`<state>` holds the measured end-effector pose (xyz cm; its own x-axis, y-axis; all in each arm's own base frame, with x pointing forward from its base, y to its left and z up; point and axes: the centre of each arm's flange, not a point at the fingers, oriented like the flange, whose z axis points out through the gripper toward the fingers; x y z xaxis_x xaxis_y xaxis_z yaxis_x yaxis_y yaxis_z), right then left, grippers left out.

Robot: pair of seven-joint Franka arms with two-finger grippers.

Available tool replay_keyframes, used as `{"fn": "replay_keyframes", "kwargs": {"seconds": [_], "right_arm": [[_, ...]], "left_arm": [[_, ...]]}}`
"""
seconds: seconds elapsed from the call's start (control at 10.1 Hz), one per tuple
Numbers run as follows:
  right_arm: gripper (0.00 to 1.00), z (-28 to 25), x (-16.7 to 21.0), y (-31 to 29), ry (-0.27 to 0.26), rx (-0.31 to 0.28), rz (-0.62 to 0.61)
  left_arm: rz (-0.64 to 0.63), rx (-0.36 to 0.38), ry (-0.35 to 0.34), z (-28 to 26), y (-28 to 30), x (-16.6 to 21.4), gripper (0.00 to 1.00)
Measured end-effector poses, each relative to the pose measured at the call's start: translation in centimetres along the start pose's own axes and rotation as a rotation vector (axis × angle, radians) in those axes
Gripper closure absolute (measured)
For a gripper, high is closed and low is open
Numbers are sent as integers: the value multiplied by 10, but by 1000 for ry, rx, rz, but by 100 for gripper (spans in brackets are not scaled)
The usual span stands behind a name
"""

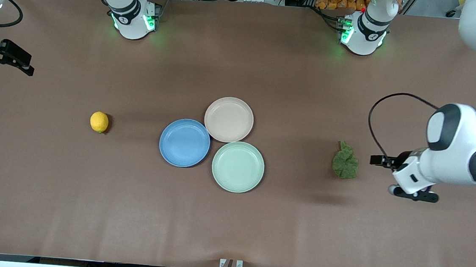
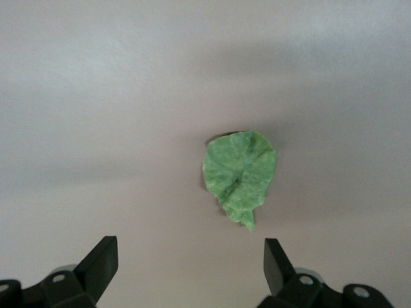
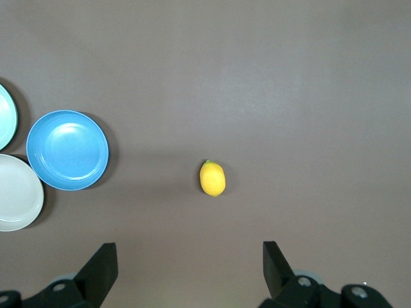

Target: Pick lemon and lettuce from blue and beige plates

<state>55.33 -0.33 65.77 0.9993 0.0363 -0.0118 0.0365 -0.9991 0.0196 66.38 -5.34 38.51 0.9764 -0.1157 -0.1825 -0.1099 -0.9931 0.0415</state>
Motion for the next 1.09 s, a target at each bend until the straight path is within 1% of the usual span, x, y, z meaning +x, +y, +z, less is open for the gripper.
{"fn": "replay_keyframes", "kwargs": {"seconds": [0.3, 0.59, 0.69, 0.79, 1.09], "right_arm": [[0, 0, 1, 3, 6, -1, 6], [0, -1, 1, 4, 11, -1, 8], [0, -1, 1, 4, 12, -1, 9], [0, -2, 1, 5, 12, -1, 9], [0, -2, 1, 5, 13, -1, 10]], "left_arm": [[4, 43, 54, -86, 9, -38, 0], [2, 81, 159, -166, 21, -86, 0], [-1, 87, 173, -178, 22, -95, 0], [-6, 90, 172, -180, 20, -99, 0], [-11, 90, 167, -178, 17, -99, 0]]}}
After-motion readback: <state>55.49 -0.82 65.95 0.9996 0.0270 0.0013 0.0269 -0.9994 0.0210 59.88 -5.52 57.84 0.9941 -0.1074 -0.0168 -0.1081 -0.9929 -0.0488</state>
